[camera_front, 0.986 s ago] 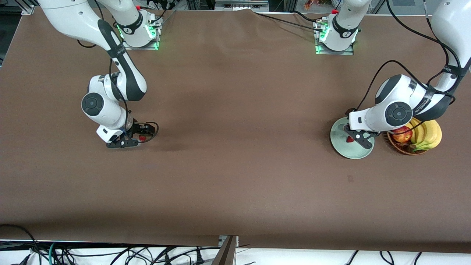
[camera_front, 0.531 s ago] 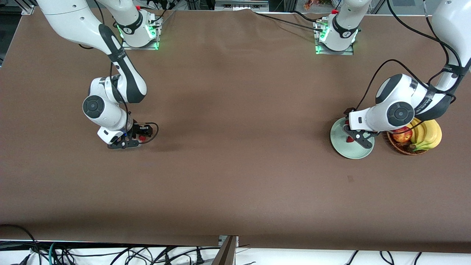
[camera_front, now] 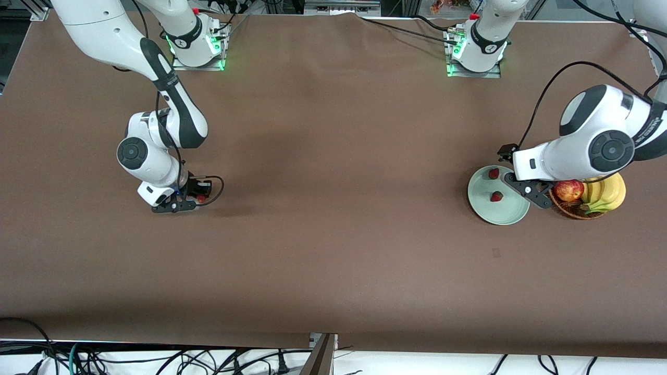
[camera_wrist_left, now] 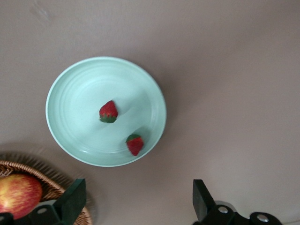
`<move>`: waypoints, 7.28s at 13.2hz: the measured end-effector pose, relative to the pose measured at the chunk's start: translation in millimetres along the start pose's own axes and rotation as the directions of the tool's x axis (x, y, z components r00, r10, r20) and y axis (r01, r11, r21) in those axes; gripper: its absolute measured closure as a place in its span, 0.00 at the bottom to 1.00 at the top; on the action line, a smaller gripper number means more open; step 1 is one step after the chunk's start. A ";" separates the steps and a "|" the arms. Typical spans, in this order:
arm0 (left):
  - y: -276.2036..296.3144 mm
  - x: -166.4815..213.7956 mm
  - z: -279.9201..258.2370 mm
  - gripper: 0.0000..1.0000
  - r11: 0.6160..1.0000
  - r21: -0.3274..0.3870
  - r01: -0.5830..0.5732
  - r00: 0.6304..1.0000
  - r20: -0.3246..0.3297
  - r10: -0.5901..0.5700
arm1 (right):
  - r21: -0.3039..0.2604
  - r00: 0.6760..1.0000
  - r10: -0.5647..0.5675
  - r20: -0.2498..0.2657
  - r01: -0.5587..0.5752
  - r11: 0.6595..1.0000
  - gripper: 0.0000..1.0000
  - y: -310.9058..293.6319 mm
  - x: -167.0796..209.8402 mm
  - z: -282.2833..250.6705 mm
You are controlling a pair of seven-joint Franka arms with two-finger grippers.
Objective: Collect all strawberries into plate
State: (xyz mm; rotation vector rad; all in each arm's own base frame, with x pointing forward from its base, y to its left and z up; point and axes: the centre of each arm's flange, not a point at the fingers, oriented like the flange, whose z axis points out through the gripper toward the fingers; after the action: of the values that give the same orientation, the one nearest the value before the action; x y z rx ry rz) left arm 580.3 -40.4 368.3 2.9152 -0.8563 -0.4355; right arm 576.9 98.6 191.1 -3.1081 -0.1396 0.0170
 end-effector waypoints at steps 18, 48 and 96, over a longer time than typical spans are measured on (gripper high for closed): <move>76.6 32.9 -38.9 0.00 0.950 -0.058 0.307 0.951 -0.029 -0.309 | 0.330 0.895 0.446 -0.017 -0.416 0.847 0.68 -489.0 -8.3 -11.0; 237.7 152.3 142.5 0.00 0.975 0.145 0.167 0.959 -0.255 -0.127 | -0.020 0.990 0.137 0.038 -0.136 0.990 0.00 -159.0 5.5 -298.3; 5.4 55.2 99.1 0.00 0.971 0.043 -0.233 0.953 -0.186 0.237 | -0.028 0.999 0.038 0.008 -0.038 0.999 0.00 27.2 -22.3 -410.4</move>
State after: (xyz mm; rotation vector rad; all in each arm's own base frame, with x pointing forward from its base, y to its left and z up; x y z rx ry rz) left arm 593.2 -73.7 260.5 2.7654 -1.1633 -0.1274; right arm 562.2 57.3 600.6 -3.1388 -0.0819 0.0298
